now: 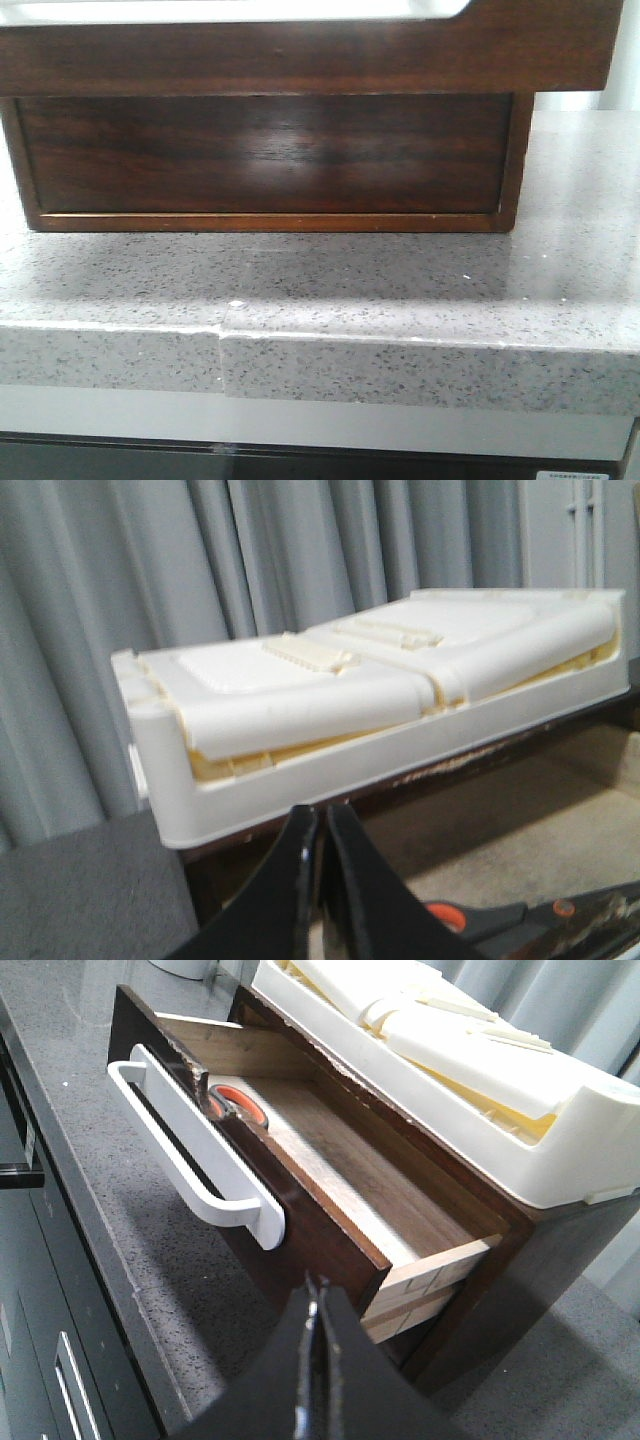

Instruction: Put scissors in drawer with both arms

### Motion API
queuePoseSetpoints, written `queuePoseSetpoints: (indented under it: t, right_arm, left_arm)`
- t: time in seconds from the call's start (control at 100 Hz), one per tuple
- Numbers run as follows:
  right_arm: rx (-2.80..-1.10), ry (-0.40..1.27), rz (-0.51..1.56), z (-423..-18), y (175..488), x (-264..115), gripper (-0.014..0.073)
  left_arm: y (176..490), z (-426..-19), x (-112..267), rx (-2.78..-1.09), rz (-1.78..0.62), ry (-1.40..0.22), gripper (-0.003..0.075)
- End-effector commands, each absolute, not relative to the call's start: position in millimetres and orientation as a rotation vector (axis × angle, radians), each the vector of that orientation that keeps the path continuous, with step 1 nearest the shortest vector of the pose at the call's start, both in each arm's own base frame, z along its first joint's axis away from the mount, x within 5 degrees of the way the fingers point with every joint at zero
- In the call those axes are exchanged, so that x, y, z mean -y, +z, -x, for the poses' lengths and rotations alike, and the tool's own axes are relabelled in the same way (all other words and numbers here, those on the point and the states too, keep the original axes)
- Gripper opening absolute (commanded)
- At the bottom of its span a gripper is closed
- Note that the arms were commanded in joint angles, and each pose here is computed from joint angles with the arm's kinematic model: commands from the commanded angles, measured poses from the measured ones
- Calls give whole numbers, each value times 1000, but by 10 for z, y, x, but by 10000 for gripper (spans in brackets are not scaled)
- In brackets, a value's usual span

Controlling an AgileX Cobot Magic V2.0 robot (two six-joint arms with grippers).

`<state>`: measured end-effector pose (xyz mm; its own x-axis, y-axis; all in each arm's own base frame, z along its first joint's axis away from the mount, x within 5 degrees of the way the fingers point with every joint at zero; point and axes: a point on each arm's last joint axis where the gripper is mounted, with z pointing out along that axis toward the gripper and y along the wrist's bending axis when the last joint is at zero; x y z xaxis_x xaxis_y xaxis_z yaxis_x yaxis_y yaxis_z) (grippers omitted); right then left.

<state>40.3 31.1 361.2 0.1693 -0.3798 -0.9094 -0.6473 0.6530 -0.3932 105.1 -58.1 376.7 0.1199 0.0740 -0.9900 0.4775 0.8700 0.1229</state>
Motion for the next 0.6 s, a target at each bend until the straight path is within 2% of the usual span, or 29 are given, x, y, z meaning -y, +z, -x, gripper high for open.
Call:
queuePoseSetpoints:
  t: [0.0,0.24,0.4,0.59]
  right_arm:
    - [-1359,234,872,-403,3750,-311,-45]
    - [-1359,234,872,-403,3750,-311,-45]
    - [-1359,234,872,-403,3750,-311,-45]
    - [-1359,234,872,-403,3750,-311,-45]
  left_arm:
    - [3749,-1035,513,-1387,-374,-324,-20]
    - [3123,-783,271,-1309,-240,-259,-20]
    - [2842,-632,143,-1290,-160,-175,-20]
    - [2412,-629,125,-1374,-126,-174,-20]
